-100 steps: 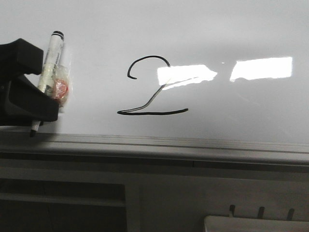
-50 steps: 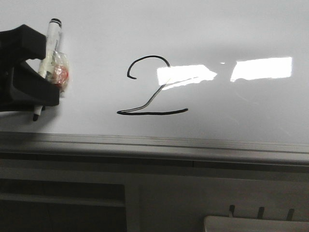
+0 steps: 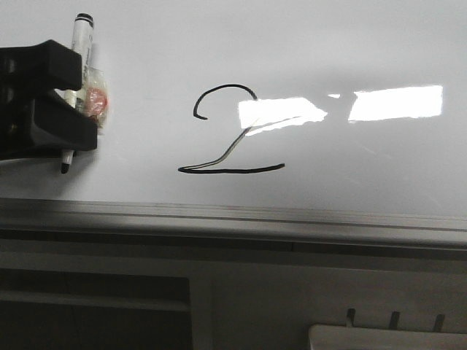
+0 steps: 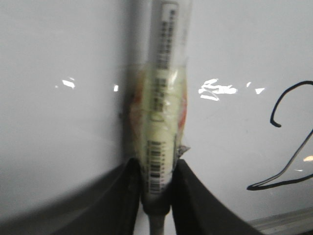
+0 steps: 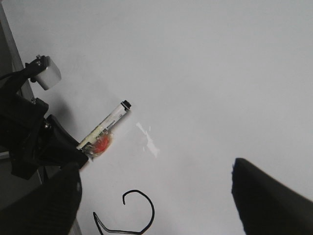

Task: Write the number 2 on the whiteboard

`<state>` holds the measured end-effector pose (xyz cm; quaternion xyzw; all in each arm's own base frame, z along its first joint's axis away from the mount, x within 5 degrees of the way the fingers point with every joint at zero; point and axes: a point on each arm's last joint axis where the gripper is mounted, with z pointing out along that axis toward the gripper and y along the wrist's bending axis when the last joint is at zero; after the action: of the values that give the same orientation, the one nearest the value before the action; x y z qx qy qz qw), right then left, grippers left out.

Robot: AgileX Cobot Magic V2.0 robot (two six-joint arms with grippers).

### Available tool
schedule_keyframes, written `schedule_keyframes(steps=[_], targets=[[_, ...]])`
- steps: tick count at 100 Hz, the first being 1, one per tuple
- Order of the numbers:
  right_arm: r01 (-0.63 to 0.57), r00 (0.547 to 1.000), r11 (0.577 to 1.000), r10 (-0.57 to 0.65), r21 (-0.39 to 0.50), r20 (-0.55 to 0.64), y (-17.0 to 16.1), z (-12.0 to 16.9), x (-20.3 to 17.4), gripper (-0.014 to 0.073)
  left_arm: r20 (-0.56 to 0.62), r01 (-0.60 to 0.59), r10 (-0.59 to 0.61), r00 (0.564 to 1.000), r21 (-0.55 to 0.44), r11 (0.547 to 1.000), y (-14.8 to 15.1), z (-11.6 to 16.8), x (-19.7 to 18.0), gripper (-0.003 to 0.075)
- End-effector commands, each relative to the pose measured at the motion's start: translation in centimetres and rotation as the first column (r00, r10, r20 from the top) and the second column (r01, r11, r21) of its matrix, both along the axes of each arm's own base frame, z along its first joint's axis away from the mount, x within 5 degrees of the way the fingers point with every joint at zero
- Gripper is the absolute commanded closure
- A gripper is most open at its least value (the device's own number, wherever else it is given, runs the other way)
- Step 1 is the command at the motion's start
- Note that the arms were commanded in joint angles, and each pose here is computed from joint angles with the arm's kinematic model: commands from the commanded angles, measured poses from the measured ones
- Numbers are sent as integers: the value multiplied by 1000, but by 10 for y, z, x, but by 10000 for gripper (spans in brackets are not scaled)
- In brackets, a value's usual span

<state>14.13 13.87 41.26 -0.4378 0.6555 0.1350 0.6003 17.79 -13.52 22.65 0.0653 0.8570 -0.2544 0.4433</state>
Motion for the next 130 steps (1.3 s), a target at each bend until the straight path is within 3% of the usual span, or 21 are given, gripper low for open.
schedule_keyframes(steps=[1, 9, 34, 39, 44, 49, 52, 56, 72, 85, 105, 130], targets=[[13, 997, 997, -19, 81, 70, -3, 18, 0, 41, 85, -34, 38, 996, -47, 998, -1, 14, 8, 449], [13, 997, 997, -19, 81, 70, -3, 18, 0, 41, 85, -34, 38, 996, -47, 998, -1, 14, 8, 399], [7, 999, 999, -8, 49, 31, -3, 14, -2, 57, 109, -5, 12, 994, -61, 998, 3, 26, 0, 414], [4, 1000, 999, -4, 33, 15, -4, 12, -3, 147, 135, 25, -18, 991, -47, 999, 5, 32, -5, 445], [2, 1000, 1000, -2, 24, 6, -4, 11, -3, 331, 172, 55, -49, 984, -32, 998, 8, 39, -11, 512], [0, 1000, 1000, -1, 26, 6, -6, 12, -6, 589, 219, 80, -75, 973, -18, 997, 11, 47, -17, 603], [1, 1000, 1000, -1, 32, 7, -8, 13, -8, 670, 249, 93, -88, 964, -9, 996, 14, 52, -21, 659], [0, 1000, 999, -1, 43, 12, -10, 13, -10, 655, 295, 103, -95, 951, -12, 995, 18, 60, -26, 743], [10, 995, 991, -23, 133, 99, -28, 8, -28, 655, 495, 133, -117, 861, 4, 991, 35, 90, -49, 741], [17, 977, 970, -68, 243, 202, -53, -12, -51, 655, 590, 143, -144, 795, 48, 988, 48, 94, -67, 741], [27, 992, 967, -57, 254, 110, -76, -84, -78, 655, 605, 143, -145, 783, 52, 988, 63, 71, -86, 741], [34, 997, 968, -52, 251, 64, -87, -131, -90, 655, 631, 142, -142, 762, 51, 989, 69, 63, -94, 741]])
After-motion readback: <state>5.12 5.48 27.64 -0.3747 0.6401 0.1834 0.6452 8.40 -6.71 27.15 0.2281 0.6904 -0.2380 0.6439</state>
